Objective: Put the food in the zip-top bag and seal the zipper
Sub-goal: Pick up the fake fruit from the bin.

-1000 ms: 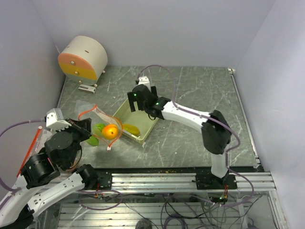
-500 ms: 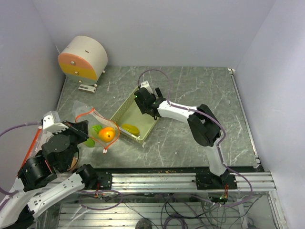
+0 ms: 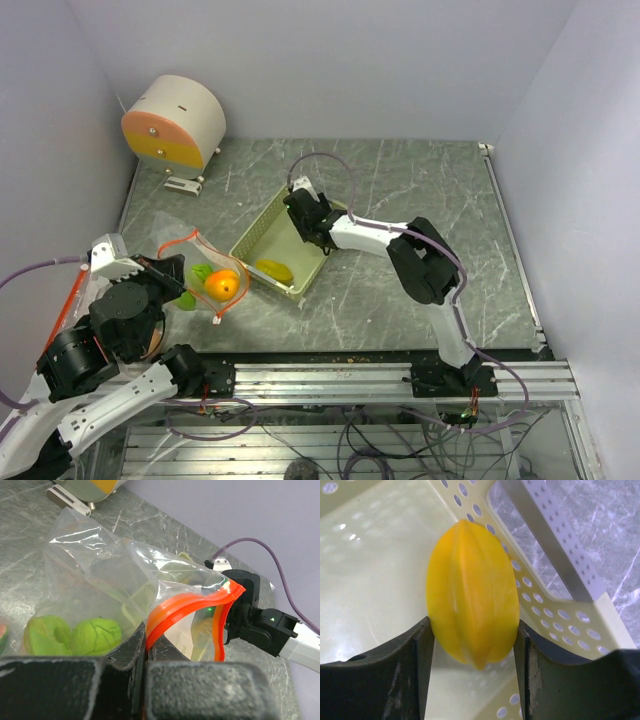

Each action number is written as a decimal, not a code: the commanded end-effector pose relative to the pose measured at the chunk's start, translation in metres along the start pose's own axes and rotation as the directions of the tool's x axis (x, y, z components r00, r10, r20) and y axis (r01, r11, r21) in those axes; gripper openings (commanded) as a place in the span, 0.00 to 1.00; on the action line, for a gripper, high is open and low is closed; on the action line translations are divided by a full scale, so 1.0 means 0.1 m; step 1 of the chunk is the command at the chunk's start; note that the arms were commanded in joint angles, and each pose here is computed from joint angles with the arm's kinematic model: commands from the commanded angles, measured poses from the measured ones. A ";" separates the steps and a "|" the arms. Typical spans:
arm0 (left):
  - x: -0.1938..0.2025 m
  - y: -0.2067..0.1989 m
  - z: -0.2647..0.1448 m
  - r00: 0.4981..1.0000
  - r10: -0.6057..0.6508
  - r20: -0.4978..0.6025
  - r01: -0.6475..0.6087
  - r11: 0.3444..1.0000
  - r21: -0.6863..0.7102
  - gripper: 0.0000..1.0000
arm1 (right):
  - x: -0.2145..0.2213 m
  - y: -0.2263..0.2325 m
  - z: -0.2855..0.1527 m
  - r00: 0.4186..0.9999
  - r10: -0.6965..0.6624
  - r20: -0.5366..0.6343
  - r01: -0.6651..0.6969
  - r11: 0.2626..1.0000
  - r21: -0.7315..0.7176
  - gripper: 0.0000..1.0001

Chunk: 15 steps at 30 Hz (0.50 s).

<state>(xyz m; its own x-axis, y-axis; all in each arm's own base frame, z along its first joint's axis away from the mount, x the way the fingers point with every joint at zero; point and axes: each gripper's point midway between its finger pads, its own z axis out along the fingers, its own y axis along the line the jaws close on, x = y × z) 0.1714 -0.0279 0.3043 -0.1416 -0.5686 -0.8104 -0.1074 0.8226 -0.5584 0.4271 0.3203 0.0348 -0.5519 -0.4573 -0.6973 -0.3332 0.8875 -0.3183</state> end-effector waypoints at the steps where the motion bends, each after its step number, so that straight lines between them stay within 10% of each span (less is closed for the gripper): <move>1: -0.06 0.03 0.00 0.999 -0.023 0.029 0.024 1.000 -0.017 0.07 | -0.31 -0.11 -0.26 0.993 0.081 0.087 -0.079 0.996 -0.031 0.45; 8: -0.01 -0.06 0.06 1.000 -0.014 0.016 0.014 1.000 -0.006 0.07 | -1.03 0.01 -1.49 0.919 0.276 0.280 -0.129 0.884 -0.449 0.37; 15: 0.13 -0.25 0.19 1.000 -0.006 -0.004 0.006 1.000 0.030 0.07 | -1.21 0.37 -3.36 0.823 0.389 0.414 0.258 0.394 -0.882 0.37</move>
<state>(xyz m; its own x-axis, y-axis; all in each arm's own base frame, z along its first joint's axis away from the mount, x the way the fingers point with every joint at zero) 0.1796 -0.0394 0.2977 -0.1584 -0.5553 -0.8164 -0.1118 0.8316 -0.5440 0.3163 0.3620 0.2766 -0.2974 -0.0638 -0.9526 -0.7369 0.6497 0.1866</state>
